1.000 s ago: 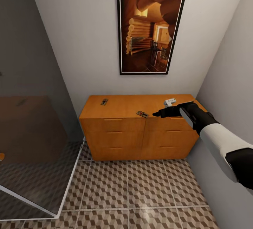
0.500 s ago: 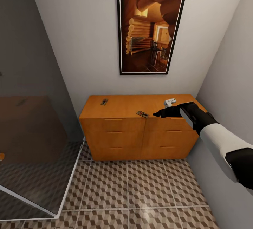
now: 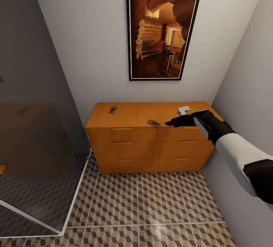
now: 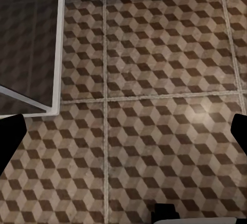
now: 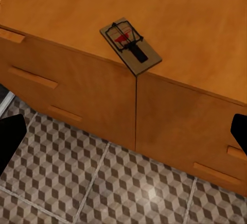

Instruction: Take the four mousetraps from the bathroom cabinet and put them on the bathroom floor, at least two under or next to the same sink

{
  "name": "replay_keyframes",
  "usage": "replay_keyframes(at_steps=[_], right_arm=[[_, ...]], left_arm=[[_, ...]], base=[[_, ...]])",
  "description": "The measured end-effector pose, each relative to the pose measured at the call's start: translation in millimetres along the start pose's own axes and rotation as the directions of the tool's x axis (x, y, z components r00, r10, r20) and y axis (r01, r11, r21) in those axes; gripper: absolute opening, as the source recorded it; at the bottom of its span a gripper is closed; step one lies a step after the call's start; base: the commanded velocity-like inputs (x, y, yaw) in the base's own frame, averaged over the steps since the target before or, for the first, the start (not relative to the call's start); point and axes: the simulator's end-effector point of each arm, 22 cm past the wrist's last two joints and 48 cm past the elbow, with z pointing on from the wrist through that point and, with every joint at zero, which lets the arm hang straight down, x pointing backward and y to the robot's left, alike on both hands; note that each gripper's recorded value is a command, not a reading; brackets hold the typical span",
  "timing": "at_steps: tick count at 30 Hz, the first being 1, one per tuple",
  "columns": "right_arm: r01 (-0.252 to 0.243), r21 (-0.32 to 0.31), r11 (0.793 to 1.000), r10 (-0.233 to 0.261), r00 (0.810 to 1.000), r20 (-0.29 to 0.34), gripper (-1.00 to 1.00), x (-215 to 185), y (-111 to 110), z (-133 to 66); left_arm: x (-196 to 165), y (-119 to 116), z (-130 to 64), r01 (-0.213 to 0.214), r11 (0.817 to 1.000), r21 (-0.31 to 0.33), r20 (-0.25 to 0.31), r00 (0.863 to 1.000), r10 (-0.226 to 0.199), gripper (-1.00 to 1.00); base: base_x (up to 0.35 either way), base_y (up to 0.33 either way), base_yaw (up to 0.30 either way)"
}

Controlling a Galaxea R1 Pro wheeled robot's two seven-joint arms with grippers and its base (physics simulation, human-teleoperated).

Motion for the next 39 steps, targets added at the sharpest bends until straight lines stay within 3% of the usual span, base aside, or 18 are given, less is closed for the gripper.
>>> replay_keyframes(at_steps=[12,23,39], right_arm=[[-0.001,0.001,1.0,0.001,1.0,-0.002,1.0,1.1,-0.8,0.0],[-0.017,0.005,1.0,0.017,1.0,-0.023,1.0,12.4,-4.9,2.7],[-0.004,0.007,1.0,0.004,1.0,0.002,1.0,8.3,-7.4,3.1]], left_arm=[[0.0,0.1,-0.1,0.001,1.0,0.0,0.0,1.0,-0.001,1.0],[0.0,0.1,0.0,0.001,1.0,0.0,0.0,1.0,-0.001,1.0],[0.7,0.3,0.0,0.001,1.0,-0.001,-0.002,1.0,-0.001,1.0]], base=[[0.149,0.0,0.0],[0.008,0.0,0.0],[0.0,0.0,0.0]])
